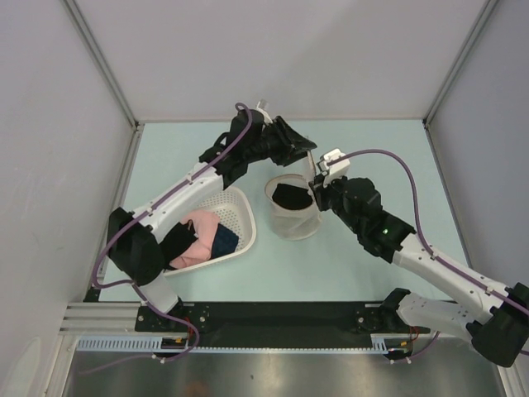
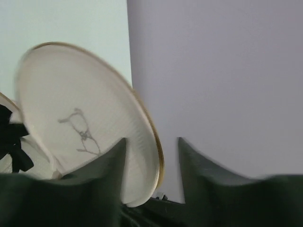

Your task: Place the bra in the laundry bag and zip it closed

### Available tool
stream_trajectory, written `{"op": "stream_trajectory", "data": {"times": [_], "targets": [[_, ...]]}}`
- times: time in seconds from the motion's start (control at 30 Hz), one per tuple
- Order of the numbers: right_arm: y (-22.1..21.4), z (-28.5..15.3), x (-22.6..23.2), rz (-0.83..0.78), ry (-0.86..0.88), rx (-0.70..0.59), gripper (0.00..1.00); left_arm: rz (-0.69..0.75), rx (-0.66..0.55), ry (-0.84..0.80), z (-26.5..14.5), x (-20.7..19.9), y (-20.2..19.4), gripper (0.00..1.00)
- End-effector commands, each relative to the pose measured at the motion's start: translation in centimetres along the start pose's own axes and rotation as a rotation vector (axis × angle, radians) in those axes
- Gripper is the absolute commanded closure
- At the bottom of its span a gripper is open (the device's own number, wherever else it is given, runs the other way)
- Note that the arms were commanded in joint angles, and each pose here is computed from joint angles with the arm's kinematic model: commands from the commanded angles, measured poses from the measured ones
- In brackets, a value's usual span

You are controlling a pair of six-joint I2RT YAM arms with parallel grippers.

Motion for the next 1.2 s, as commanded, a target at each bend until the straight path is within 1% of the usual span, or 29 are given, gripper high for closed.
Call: {"op": "stream_trajectory", "data": {"times": [0.0,0.03,0.07,0.1,0.13,0.17,0.2,0.23,0.27,0.3,0.33,0.37,0.43,0.47,0.5,0.53,0.57,0.6,0.63,0.7,0.73,0.77,0.8,0.87,0.9,0.93,1.03,1.13,1.17], "targets": [[1.5,-1.1,-0.1,0.038,-0.048,-0.024,0.74,0.091,-0.040,-0.081,-1.0,-0.4,0.5,0.66],[1.4,-1.4,-0.2,0.051,-0.052,-0.010,0.68,0.133,-0.046,-0.124,-1.0,-0.6,0.7,0.69],[1.0,-1.7,-0.2,0.073,-0.054,0.016,0.64,0.186,0.011,-0.150,-1.1,0.1,0.5,0.78],[1.1,-2.1,-0.1,0.136,-0.058,0.023,0.57,0.209,0.029,-0.161,-1.0,0.7,1.0,0.85],[0.9,-2.3,-0.5,0.168,-0.059,0.044,0.50,0.253,0.026,-0.226,-1.0,0.6,1.4,0.91],[0.3,-2.7,-0.7,0.200,-0.060,0.096,0.48,0.278,0.091,-0.249,-1.0,1.7,0.9,0.99],[0.1,-3.0,-0.9,0.234,-0.066,0.116,0.37,0.293,0.105,-0.269,-1.0,2.3,1.3,1.00],[-0.1,-3.5,-0.9,0.325,-0.050,0.131,0.31,0.320,0.129,-0.316,-0.6,2.8,1.5,1.00],[-0.7,-3.7,-2.0,0.369,-0.074,0.166,0.28,0.338,0.206,-0.349,-0.5,3.6,1.1,1.00],[-1.1,-3.9,-2.5,0.413,-0.069,0.189,0.25,0.344,0.235,-0.359,-0.3,4.4,1.4,1.00],[-1.5,-4.2,-2.4,0.489,-0.003,0.218,0.24,0.351,0.259,-0.368,0.2,5.3,1.4,1.00],[-1.9,-4.4,-4.1,0.542,-0.055,0.236,0.20,0.359,0.275,-0.367,0.4,6.3,1.4,1.00],[-2.3,-4.7,-4.9,0.618,-0.013,0.251,0.08,0.383,0.301,-0.404,0.2,7.1,1.9,1.00],[-2.8,-4.4,-6.6,0.680,-0.052,0.230,0.05,0.391,0.315,-0.406,0.3,8.0,2.0,1.00],[-3.0,-4.2,-7.1,0.712,-0.025,0.224,0.02,0.401,0.342,-0.422,0.1,8.4,2.4,1.00],[-2.7,-3.8,-7.4,0.743,0.082,0.200,0.01,0.414,0.357,-0.441,0.2,8.8,2.7,1.00],[-3.8,-3.0,-7.8,0.824,0.097,0.236,0.01,0.404,0.373,-0.436,0.6,9.5,3.0,1.00],[-4.3,-2.6,-8.9,0.863,0.094,0.232,0.01,0.396,0.376,-0.429,0.7,10.2,3.5,1.00],[-4.1,-2.1,-9.0,0.873,0.162,0.208,0.01,0.402,0.390,-0.444,0.6,10.5,3.8,1.00],[-5.7,-0.7,-9.5,0.936,0.173,0.251,0.01,0.354,0.396,-0.440,0.6,11.8,4.2,1.00],[-5.7,-0.2,-9.6,0.934,0.205,0.233,0.01,0.380,0.384,-0.488,0.4,11.6,4.5,1.00],[-6.1,0.4,-9.7,0.948,0.223,0.238,0.02,0.330,0.396,-0.485,0.2,12.1,4.4,1.00],[-7.3,0.9,-9.6,1.007,0.228,0.269,0.04,0.324,0.387,-0.491,0.1,12.4,4.8,1.00],[-7.5,1.8,-9.7,1.009,0.273,0.225,0.05,0.318,0.378,-0.502,-0.2,12.7,5.0,1.00],[-8.5,2.3,-9.7,1.042,0.271,0.245,0.08,0.314,0.382,-0.501,-0.1,12.9,4.9,1.00],[-8.4,2.7,-9.6,1.024,0.303,0.216,0.10,0.312,0.383,-0.499,-0.1,13.0,4.9,1.00],[-9.1,3.7,-9.4,1.026,0.332,0.210,0.18,0.305,0.383,-0.507,-0.3,13.1,4.8,1.00],[-10.2,4.3,-9.3,1.042,0.318,0.217,0.30,0.301,0.390,-0.512,-0.5,13.0,4.7,1.00],[-10.4,4.4,-9.2,1.045,0.325,0.216,0.32,0.301,0.395,-0.513,-0.6,13.1,4.6,1.00]]}}
Point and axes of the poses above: each gripper's point midway between its finger pads, its own z axis out along the fingers, its own x axis along the line the jaws close on, y = z × x, the point moved 10 cm from there along -z, back along the fingers
